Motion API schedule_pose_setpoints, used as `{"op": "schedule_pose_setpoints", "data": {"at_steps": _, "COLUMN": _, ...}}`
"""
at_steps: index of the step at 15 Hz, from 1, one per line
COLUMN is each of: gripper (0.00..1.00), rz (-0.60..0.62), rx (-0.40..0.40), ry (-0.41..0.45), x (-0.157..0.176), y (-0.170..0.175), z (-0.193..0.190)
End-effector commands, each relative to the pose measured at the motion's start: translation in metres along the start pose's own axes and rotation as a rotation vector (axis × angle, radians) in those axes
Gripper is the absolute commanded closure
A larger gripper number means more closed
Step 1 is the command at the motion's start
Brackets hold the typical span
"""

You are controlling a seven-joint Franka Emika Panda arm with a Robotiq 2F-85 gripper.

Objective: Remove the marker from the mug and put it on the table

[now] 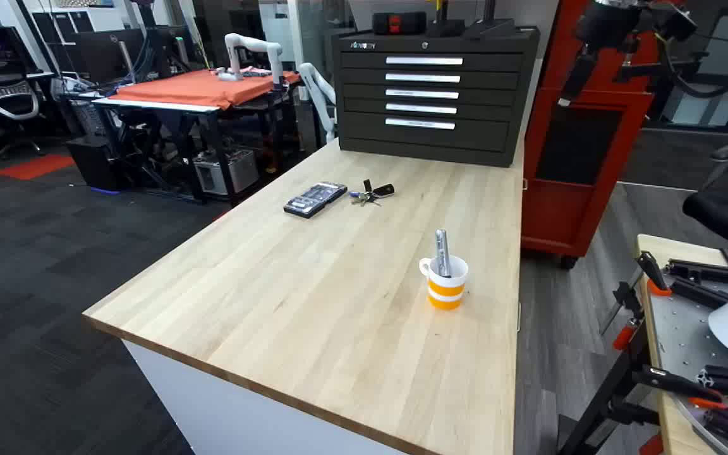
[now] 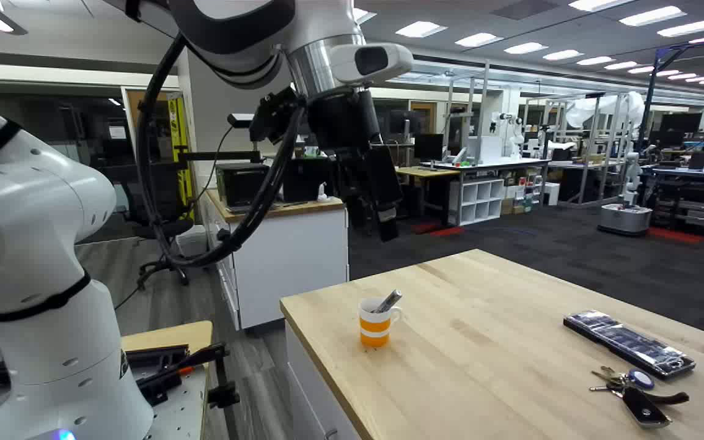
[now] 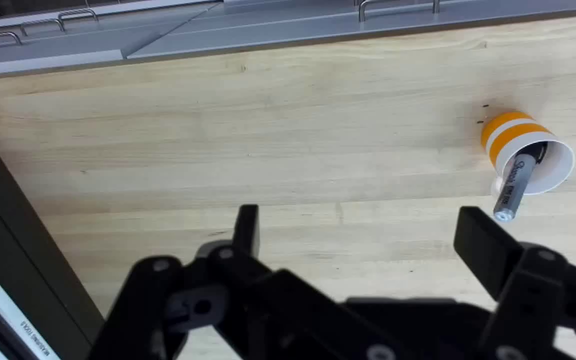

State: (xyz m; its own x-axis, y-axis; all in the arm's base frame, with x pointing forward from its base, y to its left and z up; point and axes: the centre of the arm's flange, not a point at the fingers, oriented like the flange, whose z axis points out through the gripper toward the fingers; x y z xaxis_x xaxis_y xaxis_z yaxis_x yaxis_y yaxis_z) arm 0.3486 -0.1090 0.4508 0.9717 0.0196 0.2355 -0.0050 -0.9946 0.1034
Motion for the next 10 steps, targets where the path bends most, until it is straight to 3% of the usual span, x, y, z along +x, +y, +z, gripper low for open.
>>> {"op": "schedule_pose_setpoints", "data": {"at_steps": 1, "gripper": 0.0, "rz": 0.0, "rx": 0.0, "ry": 0.0, "x": 0.0, "y": 0.0, "z": 0.0}}
{"op": "schedule_pose_setpoints", "data": {"at_steps": 10, "gripper": 0.0, "rz": -0.008, "rx": -0.001, "ry": -0.001, "x": 0.0036, "y": -0.0003, "z": 0.0018}}
